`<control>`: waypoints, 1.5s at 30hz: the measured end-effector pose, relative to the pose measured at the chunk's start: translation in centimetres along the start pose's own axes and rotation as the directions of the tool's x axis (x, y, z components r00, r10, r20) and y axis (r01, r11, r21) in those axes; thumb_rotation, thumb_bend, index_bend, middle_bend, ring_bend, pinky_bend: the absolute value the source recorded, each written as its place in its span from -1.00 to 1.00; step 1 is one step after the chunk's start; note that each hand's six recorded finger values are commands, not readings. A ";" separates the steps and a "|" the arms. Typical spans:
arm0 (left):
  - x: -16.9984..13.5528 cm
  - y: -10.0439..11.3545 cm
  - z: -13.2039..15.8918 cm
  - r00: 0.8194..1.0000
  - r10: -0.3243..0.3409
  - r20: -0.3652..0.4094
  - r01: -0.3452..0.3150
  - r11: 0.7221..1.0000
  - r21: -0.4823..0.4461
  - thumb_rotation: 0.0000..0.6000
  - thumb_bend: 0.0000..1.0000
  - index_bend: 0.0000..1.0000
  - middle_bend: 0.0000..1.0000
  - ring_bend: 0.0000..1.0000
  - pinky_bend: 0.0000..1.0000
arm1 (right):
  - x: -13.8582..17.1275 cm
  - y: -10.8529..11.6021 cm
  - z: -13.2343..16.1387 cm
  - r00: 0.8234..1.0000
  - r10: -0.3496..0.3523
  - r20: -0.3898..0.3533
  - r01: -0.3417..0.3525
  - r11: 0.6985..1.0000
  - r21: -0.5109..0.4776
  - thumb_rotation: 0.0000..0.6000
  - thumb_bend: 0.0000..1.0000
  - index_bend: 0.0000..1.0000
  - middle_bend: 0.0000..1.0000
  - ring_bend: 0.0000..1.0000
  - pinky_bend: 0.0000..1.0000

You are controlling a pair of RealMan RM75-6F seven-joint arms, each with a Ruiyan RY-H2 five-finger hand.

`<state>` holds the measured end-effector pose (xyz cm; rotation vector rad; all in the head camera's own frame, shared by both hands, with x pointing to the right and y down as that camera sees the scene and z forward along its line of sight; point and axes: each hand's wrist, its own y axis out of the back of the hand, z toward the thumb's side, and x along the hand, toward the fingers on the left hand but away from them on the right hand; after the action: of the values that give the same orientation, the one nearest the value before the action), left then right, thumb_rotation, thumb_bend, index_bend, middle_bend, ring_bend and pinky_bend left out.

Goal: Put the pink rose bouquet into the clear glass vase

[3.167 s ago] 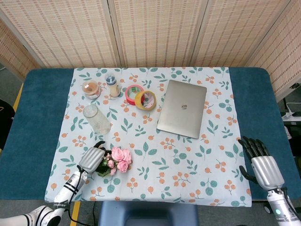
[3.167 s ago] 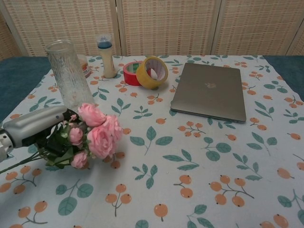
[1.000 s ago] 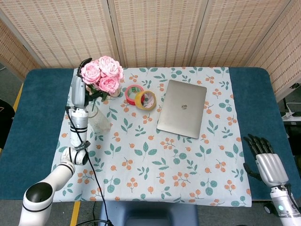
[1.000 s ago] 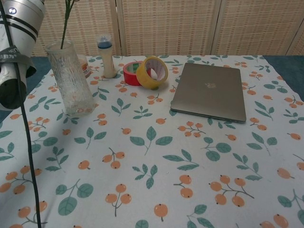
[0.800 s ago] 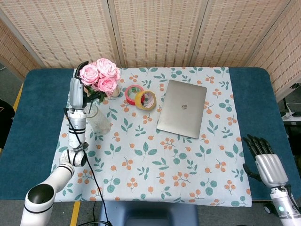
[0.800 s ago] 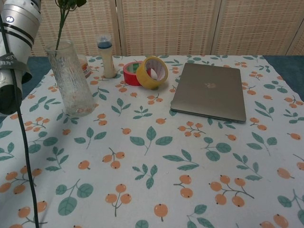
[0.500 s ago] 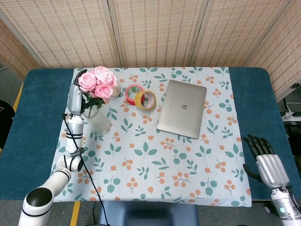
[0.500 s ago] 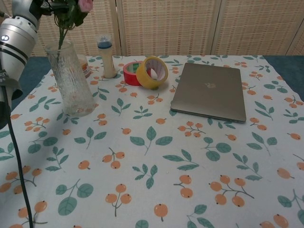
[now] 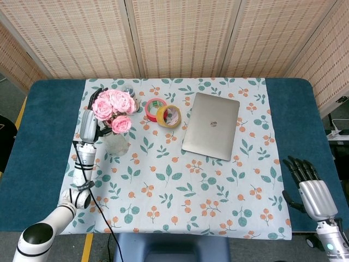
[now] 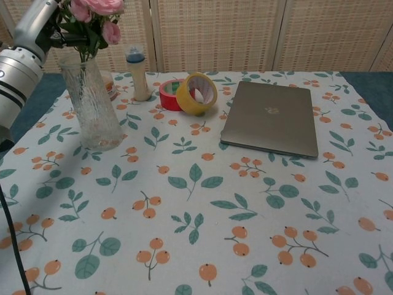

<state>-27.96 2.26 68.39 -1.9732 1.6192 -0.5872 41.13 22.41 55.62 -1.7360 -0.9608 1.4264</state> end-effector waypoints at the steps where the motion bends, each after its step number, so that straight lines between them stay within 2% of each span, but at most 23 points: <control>1: -0.4 0.1 -0.2 1.000 -0.004 -0.004 0.004 1.000 0.004 0.92 -0.09 -1.00 -0.89 -1.00 -0.91 | 0.0 0.0 0.0 1.000 0.001 -0.003 -0.001 1.000 -0.001 1.00 -0.39 -1.00 -1.00 -1.00 -1.00; 8: -2.8 0.9 -0.6 0.999 -0.032 -0.010 0.032 0.999 -0.010 0.83 -0.10 -1.00 -1.00 -1.00 -0.91 | 0.2 -0.1 0.3 1.000 0.008 -0.012 -0.008 1.000 -0.003 1.00 -0.39 -1.00 -1.00 -1.00 -1.00; 14: -4.5 1.6 0.1 0.998 -0.065 -0.009 0.065 0.998 -0.021 0.63 -0.11 -1.00 -1.00 -1.00 -0.91 | 0.3 -0.1 0.5 1.000 0.004 -0.020 -0.004 1.000 -0.002 1.00 -0.39 -1.00 -1.00 -1.00 -1.00; 19: -6.3 2.0 0.2 0.991 -0.128 -0.043 0.128 0.992 0.020 0.52 -0.11 -1.00 -1.00 -1.00 -0.92 | 0.3 -0.2 0.6 1.000 0.011 -0.022 -0.010 1.000 0.004 1.00 -0.39 -1.00 -1.00 -1.00 -1.00; 23: -7.2 2.6 0.2 0.979 -0.188 -0.073 0.196 0.975 0.109 0.39 -0.12 -1.00 -1.00 -1.00 -0.93 | 0.4 -0.2 0.6 1.000 0.006 -0.020 -0.006 1.000 0.009 1.00 -0.39 -1.00 -1.00 -1.00 -1.00; 29: -8.1 4.1 -0.5 0.956 -0.264 -0.129 0.291 0.905 0.309 0.17 -0.15 -1.00 -1.00 -1.00 -0.94 | 0.4 -0.1 0.5 1.000 -0.001 -0.008 0.001 1.000 0.014 1.00 -0.39 -1.00 -1.00 -1.00 -1.00; 32: -8.8 5.3 -1.1 0.947 -0.282 -0.153 0.321 0.852 0.413 0.15 -0.15 -1.00 -1.00 -1.00 -0.92 | 0.4 -0.1 0.5 1.000 -0.003 -0.005 0.003 1.000 0.021 1.00 -0.39 -1.00 -1.00 -1.00 -1.00; 35: -10.2 7.1 -2.1 0.938 -0.292 -0.186 0.346 0.784 0.515 0.21 -0.16 -1.00 -1.00 -1.00 -0.91 | 0.4 -0.2 0.4 1.000 0.002 -0.001 -0.002 1.000 0.028 1.00 -0.39 -1.00 -1.00 -1.00 -1.00; 36: -11.1 7.9 -2.6 0.936 -0.288 -0.203 0.352 0.756 0.552 0.24 -0.17 -1.00 -1.00 -1.00 -0.91 | 0.4 -0.2 0.4 1.000 0.004 0.000 -0.004 1.000 0.031 1.00 -0.39 -1.00 -1.00 -1.00 -1.00; 39: -14.0 10.1 -3.6 0.933 -0.261 -0.249 0.361 0.702 0.615 0.38 -0.17 -1.00 -1.00 -1.00 -0.91 | 0.4 -0.3 0.4 1.000 0.005 0.005 -0.005 0.999 0.040 1.00 -0.39 -1.00 -1.00 -1.00 -1.00; 45: -21.2 14.0 -3.6 0.936 -0.166 -0.311 0.341 0.647 0.682 0.56 -0.17 -1.00 -1.00 -1.00 -0.91 | 0.2 -0.4 0.2 1.000 -0.006 0.027 0.004 0.997 0.077 1.00 -0.39 -1.00 -1.00 -1.00 -1.00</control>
<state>-44.87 20.47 62.12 -1.5348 0.9471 -1.3719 40.88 22.83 55.85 -1.6606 -0.9117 1.4681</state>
